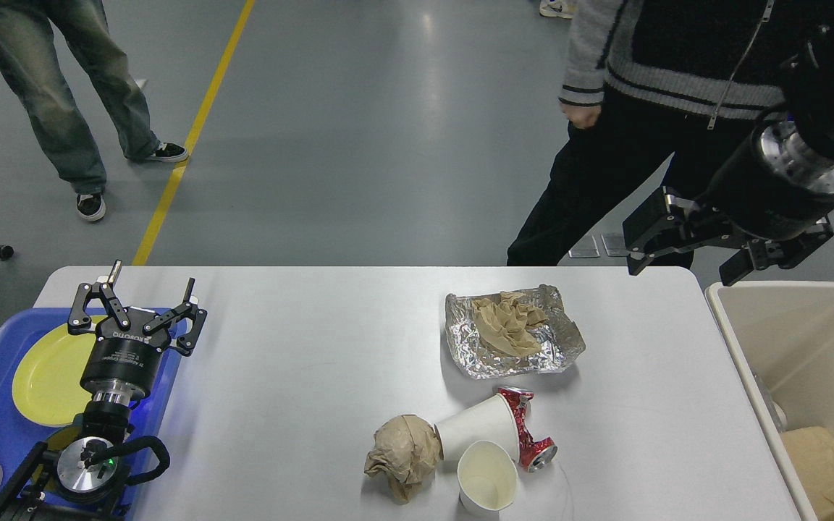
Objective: Tidy desktop
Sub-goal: 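Raise the right gripper and move it toward the foil wrapper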
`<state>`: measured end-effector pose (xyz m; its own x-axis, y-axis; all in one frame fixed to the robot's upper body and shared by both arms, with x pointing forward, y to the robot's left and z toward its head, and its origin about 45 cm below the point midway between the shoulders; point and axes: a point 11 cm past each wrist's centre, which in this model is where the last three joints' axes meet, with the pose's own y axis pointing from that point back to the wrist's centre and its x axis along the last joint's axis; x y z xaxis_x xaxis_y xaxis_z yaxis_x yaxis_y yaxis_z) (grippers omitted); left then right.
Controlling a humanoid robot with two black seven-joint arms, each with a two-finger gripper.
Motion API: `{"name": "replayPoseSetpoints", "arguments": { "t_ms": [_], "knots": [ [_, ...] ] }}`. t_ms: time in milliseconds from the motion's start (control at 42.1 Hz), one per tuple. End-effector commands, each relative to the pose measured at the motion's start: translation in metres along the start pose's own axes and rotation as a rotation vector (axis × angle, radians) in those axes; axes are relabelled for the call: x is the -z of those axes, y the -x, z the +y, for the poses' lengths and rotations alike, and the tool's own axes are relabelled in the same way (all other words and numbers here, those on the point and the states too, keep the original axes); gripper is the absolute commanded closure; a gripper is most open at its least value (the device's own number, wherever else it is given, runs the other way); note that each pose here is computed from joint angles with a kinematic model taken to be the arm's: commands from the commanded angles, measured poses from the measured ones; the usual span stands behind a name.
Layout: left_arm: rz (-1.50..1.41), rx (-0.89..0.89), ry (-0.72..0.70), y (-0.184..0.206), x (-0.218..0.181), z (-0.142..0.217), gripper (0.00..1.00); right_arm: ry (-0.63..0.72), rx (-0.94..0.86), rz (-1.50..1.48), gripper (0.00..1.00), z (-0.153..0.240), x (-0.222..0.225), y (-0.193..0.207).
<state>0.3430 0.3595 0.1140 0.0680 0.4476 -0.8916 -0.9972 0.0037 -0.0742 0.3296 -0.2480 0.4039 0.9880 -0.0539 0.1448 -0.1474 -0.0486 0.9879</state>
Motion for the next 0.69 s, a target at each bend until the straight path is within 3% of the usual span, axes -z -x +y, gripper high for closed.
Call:
{"name": "replayPoseSetpoints", "arguments": {
  "t_ms": [0, 309, 665],
  "knots": [
    [0.0, 0.0, -0.002, 0.0, 0.0, 0.0, 0.04, -0.009, 0.023, 0.038, 0.0, 0.002, 0.014, 0.015],
    [0.0, 0.0, -0.002, 0.0, 0.0, 0.0, 0.04, -0.001, 0.013, 0.039, 0.0, -0.003, 0.013, 0.012],
    [0.0, 0.0, -0.002, 0.0, 0.0, 0.0, 0.04, -0.023, -0.084, 0.075, 0.0, -0.036, 0.03, -0.011]
  ]
}}
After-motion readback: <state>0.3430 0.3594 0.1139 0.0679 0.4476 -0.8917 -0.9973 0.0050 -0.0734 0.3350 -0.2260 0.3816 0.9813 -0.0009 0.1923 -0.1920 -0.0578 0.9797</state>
